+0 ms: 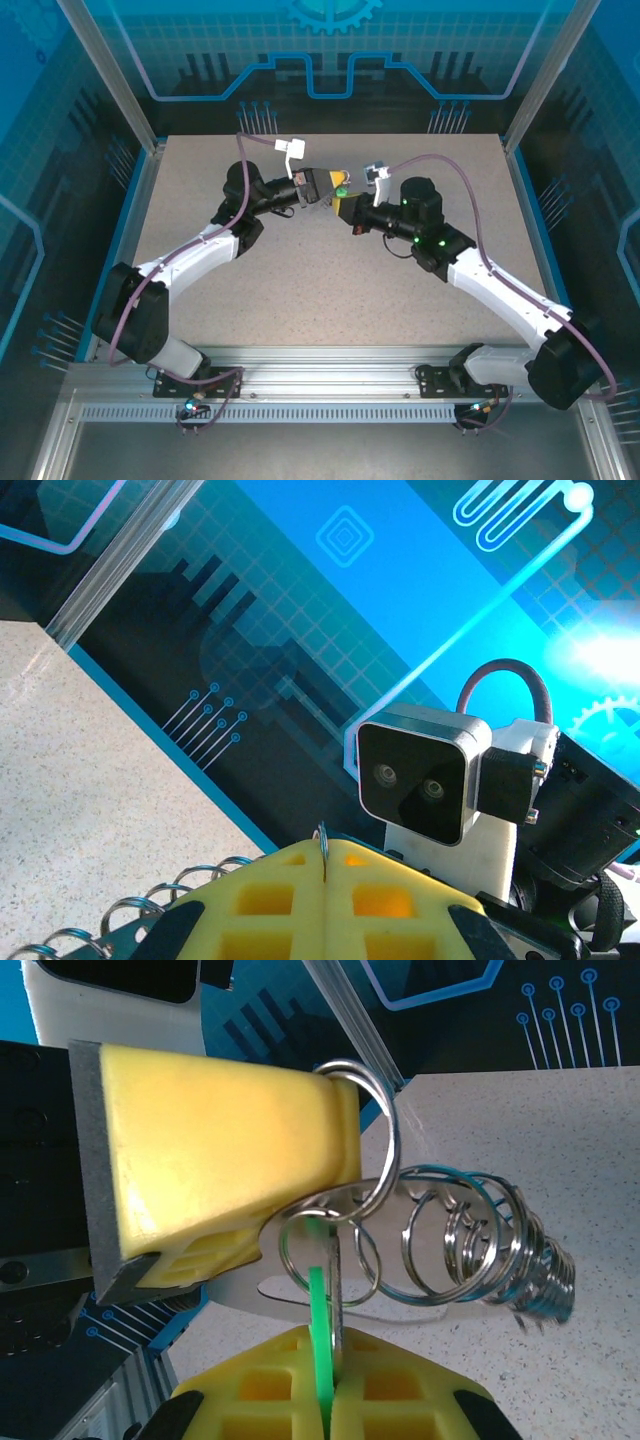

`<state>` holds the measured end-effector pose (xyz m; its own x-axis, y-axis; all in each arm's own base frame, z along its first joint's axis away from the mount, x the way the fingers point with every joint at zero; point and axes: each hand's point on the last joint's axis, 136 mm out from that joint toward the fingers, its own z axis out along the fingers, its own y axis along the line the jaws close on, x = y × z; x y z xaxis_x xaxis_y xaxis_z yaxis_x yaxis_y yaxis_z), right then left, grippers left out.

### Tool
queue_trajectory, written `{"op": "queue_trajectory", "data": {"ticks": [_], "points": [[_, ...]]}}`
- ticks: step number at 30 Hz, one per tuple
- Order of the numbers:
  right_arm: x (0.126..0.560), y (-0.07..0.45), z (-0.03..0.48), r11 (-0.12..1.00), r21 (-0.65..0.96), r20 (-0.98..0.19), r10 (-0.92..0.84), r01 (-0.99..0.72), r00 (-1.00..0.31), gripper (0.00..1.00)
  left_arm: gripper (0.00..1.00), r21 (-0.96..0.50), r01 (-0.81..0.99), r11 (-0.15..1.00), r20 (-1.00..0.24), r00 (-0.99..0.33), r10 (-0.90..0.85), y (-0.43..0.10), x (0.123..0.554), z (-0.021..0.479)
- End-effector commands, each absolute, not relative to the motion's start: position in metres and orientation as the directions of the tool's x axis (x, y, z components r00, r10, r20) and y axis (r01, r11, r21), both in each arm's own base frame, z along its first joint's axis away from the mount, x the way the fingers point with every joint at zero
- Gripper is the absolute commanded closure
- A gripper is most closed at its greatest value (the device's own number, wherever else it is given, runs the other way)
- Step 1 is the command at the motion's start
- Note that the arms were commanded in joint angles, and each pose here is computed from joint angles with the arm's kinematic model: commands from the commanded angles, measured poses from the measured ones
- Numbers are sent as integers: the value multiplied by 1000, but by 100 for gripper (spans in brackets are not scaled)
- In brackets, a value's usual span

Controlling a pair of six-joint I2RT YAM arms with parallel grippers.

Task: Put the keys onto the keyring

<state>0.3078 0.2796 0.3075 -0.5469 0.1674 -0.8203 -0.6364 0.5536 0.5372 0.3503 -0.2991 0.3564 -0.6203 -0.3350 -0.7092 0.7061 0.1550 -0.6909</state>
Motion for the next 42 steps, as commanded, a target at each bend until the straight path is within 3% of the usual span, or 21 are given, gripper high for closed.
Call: {"op": "queue_trajectory", "data": {"ticks": [1, 8, 13, 24, 33, 42], "points": [[293, 276, 295, 552, 558, -794, 140, -619, -591, 88, 100, -616, 779, 118, -749, -533, -392, -296, 339, 392], [285, 255, 299, 569, 566, -794, 180, -597, -581, 73, 100, -607, 787, 110, -755, -529, -387, -297, 337, 393], [277, 235, 290, 599, 570, -785, 194, -563, -588, 70, 100, -601, 792, 108, -760, -524, -385, -297, 336, 396], [303, 185, 326, 601, 663, -740, 432, -447, -517, 55, 100, -594, 800, 89, -766, -528, -366, -299, 333, 392], [327, 209, 379, 458, 705, -708, 500, -542, -499, 53, 100, -600, 795, 90, -763, -536, -362, -301, 334, 387], [332, 236, 400, 390, 683, -723, 480, -618, -497, 54, 100, -602, 794, 88, -762, -538, -360, -302, 334, 386]]}}
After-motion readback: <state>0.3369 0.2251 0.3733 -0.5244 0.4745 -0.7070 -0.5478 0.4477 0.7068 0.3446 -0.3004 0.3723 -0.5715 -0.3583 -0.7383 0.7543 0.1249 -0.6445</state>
